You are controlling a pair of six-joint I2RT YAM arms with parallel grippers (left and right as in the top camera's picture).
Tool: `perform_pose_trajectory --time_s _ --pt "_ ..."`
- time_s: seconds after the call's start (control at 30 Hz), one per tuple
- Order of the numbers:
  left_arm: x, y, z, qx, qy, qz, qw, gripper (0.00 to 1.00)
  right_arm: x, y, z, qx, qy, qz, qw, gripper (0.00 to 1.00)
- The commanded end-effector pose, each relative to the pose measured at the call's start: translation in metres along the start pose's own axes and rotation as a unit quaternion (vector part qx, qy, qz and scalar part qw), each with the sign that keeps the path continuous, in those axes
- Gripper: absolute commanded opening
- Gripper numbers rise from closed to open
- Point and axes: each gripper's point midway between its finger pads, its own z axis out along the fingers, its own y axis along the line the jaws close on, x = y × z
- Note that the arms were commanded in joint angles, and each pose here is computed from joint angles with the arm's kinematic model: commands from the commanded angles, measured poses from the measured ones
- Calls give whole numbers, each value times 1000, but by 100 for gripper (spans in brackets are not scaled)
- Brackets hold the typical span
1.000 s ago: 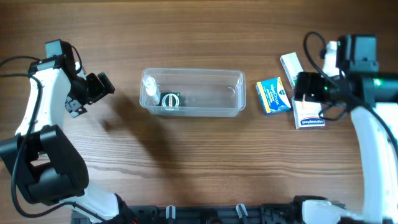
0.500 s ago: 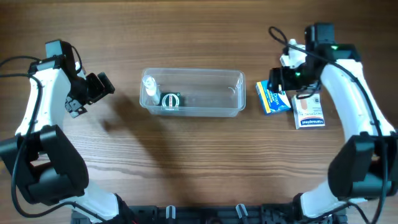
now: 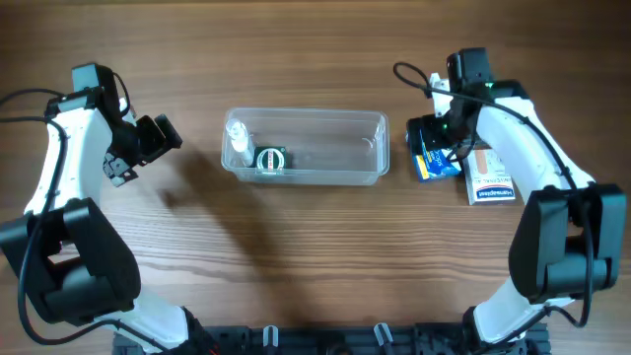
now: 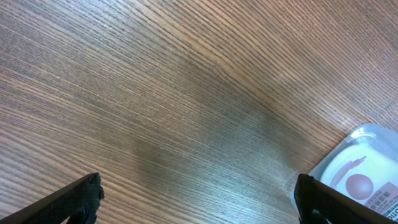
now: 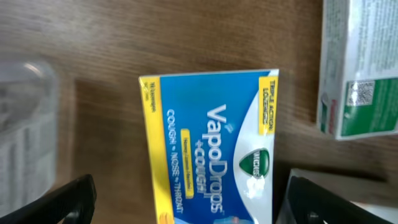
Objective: Pack container
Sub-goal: 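Grasp blue VapoDrops box with right gripper, then carry VapoDrops box with right gripper into container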
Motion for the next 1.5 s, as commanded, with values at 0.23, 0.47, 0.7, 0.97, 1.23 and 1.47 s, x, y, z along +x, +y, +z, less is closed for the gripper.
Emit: perform_pose_trajectory --time_s 0.23,0.47,0.7,0.97,1.23,1.47 --pt "0 0 -7 2 -10 -4 1000 100 12 -8 37 24 -11 -14 1000 100" --pt "0 0 -7 2 -9 -4 1000 100 22 -8 54 24 -21 -15 999 100" --pt "0 0 -7 2 -10 -4 1000 100 23 -7 59 23 -29 -11 999 99" --pt "0 0 -7 2 -10 -4 1000 100 22 -7 59 23 -31 -2 999 81" --pt "0 0 -7 2 -9 -4 1000 100 -4 -7 17 23 -48 30 998 76" --pt "0 0 -7 2 -10 -4 1000 100 -20 5 -67 9 -55 87 995 76"
